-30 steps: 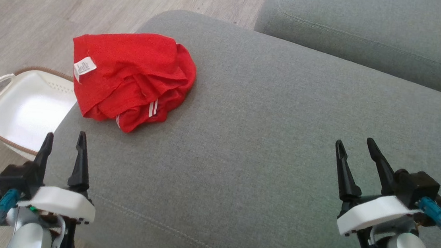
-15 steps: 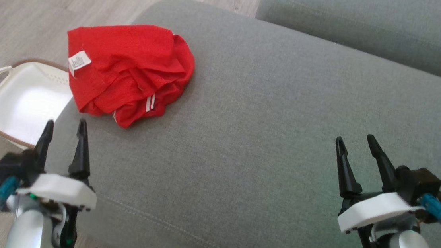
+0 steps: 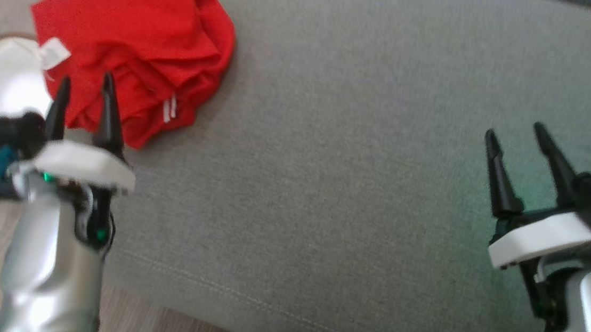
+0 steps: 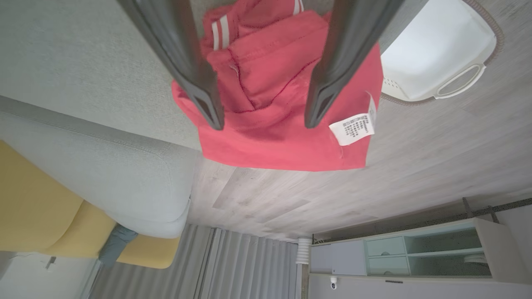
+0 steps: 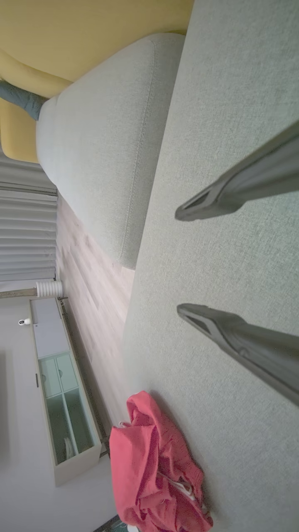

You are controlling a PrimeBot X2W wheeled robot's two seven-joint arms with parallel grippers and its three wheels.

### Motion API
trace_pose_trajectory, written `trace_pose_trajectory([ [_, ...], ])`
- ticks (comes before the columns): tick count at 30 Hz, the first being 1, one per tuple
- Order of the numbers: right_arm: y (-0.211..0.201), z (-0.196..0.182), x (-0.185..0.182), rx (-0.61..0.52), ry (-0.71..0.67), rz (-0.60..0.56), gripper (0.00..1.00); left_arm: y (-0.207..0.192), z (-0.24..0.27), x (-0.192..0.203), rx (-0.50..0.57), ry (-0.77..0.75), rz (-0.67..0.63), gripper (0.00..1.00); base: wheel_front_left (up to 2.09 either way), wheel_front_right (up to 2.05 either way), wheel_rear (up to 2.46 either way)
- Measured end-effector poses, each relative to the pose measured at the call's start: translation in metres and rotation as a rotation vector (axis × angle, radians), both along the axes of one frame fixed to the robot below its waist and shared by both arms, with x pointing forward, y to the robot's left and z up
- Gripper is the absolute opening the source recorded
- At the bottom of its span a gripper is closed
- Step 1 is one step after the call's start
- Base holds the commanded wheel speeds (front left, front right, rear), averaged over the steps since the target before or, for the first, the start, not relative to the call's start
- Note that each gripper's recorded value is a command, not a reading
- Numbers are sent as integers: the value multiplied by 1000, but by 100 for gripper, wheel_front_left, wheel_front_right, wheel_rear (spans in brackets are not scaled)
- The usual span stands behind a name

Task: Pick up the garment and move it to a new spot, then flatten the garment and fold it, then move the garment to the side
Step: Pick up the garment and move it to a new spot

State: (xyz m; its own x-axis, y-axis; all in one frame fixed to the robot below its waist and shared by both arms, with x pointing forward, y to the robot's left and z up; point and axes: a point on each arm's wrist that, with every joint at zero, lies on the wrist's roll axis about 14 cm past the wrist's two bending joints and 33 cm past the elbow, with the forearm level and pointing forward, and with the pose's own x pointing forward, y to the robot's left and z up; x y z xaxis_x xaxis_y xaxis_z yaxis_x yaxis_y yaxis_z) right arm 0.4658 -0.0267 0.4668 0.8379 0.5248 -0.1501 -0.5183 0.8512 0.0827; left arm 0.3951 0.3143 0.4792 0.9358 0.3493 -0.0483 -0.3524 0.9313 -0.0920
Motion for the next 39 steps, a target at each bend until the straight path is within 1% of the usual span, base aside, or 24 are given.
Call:
trace_pose_trajectory([
  [4, -9, -17, 10, -23, 38, -11, 100, -2, -18, 34, -30, 54, -25, 100, 0, 0, 0],
  [7, -15, -27, 16, -30, 59, -23, 100, 0, -36, 51, -47, 109, -28, 100, 0, 0, 0],
  [12, -23, -36, 24, -34, 72, -40, 100, 12, -62, 64, -55, 208, -15, 100, 0, 0, 0],
  [16, -26, -46, 25, -40, 97, -46, 100, 13, -81, 71, -75, 295, -16, 100, 0, 0, 0],
  [21, -26, -51, 26, -36, 110, -48, 100, 16, -88, 77, -91, 354, -17, 100, 0, 0, 0],
  [22, -26, -52, 26, -36, 111, -48, 100, 17, -88, 79, -92, 359, -15, 63, 0, 0, 0],
  [23, -26, -52, 26, -35, 112, -47, 100, 18, -87, 80, -91, 362, -14, 33, 0, 0, 0],
  [24, -26, -52, 26, -35, 113, -47, 100, 18, -87, 81, -91, 364, -16, 0, 0, 0, 0],
  [28, -24, -50, 25, -30, 110, -47, 100, 22, -77, 85, -69, 340, -18, 0, 0, 0, 0],
  [32, -24, -45, 23, -28, 106, -51, 100, 31, -53, 90, -8, 284, -6, 0, 0, 0, 0],
  [35, -27, -35, 24, -19, 78, -67, 100, 41, -13, 99, 47, 174, 7, 0, 0, 0, 0],
  [39, -26, -18, 21, 5, 42, -82, 100, 42, 49, 108, 125, 1, 1, 0, 0, 0, 0],
])
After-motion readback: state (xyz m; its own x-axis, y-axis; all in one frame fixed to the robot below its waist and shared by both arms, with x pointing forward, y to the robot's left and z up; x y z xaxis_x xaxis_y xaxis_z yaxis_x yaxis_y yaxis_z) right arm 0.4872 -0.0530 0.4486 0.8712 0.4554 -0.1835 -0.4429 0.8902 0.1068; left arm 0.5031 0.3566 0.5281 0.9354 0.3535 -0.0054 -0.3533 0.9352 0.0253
